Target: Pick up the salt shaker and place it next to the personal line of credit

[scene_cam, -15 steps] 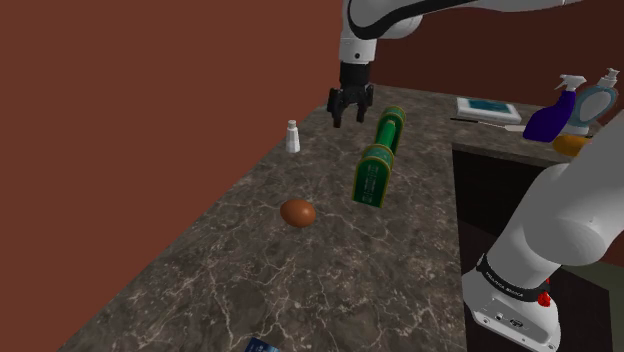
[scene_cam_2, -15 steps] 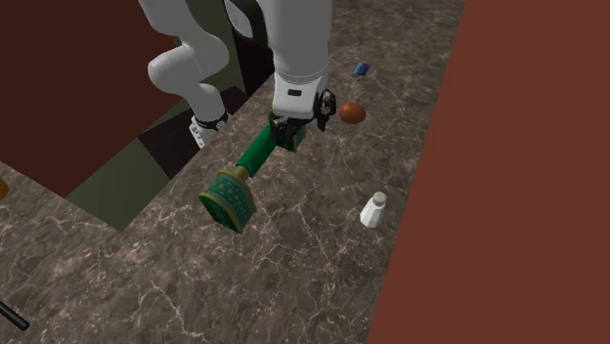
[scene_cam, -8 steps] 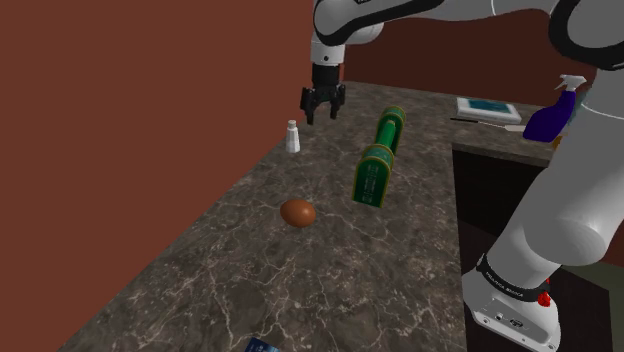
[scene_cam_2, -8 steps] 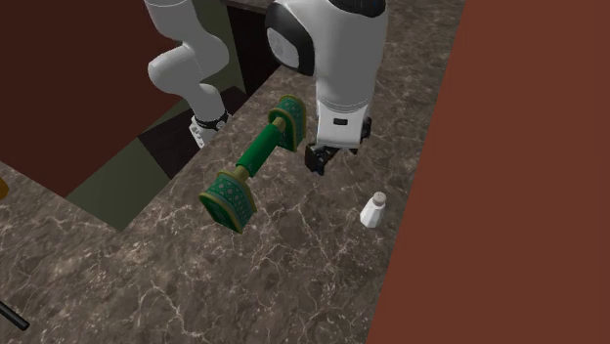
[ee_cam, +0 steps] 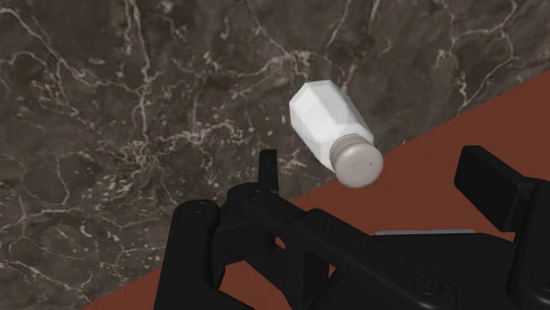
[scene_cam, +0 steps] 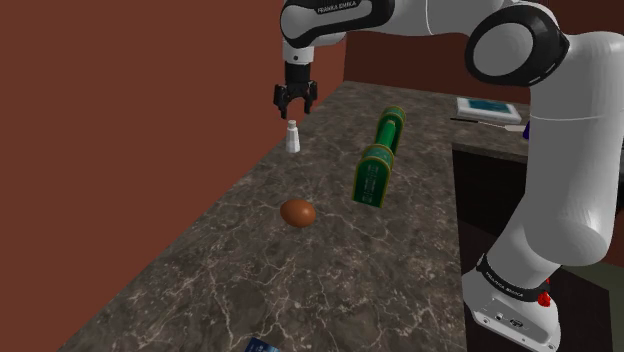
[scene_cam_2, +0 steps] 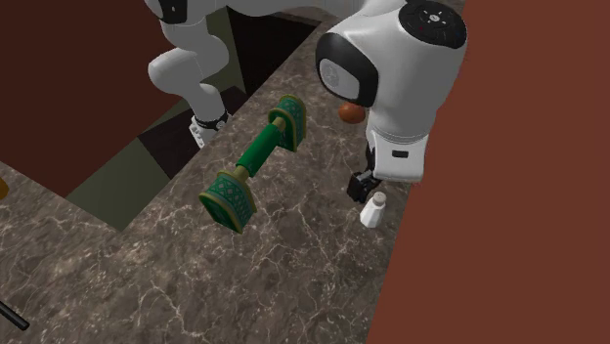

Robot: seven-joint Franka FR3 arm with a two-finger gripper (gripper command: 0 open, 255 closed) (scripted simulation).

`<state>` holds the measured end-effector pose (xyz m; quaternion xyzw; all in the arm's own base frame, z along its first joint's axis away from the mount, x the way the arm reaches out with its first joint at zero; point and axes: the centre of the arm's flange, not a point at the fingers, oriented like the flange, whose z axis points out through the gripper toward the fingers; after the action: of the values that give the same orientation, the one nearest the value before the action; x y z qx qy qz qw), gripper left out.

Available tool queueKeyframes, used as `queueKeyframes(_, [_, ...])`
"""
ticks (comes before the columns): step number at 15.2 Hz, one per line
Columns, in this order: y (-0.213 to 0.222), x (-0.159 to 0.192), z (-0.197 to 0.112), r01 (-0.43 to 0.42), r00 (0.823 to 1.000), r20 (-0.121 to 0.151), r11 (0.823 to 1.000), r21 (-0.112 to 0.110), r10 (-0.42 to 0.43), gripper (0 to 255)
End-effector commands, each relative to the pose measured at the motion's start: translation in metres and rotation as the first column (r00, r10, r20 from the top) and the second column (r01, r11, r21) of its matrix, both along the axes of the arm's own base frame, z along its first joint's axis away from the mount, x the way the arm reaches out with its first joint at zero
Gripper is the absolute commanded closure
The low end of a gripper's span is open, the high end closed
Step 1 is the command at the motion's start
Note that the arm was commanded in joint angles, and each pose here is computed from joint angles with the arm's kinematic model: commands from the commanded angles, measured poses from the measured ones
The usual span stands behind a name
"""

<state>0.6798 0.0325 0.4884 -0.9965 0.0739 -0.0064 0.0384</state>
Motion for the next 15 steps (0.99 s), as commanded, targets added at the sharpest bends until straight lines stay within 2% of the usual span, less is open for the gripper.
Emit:
queueKeyframes(1, [0.000,0.012,-0.007,-0.001,1.000,0.005,1.000,-0.002,0.001,0])
queueKeyframes(8, [0.003,0.013,-0.042,-0.001,1.000,0.005,1.000,-0.002,0.001,0])
queueKeyframes(15, [0.003,0.013,-0.042,-0.001,1.000,0.005,1.000,-0.002,0.001,0])
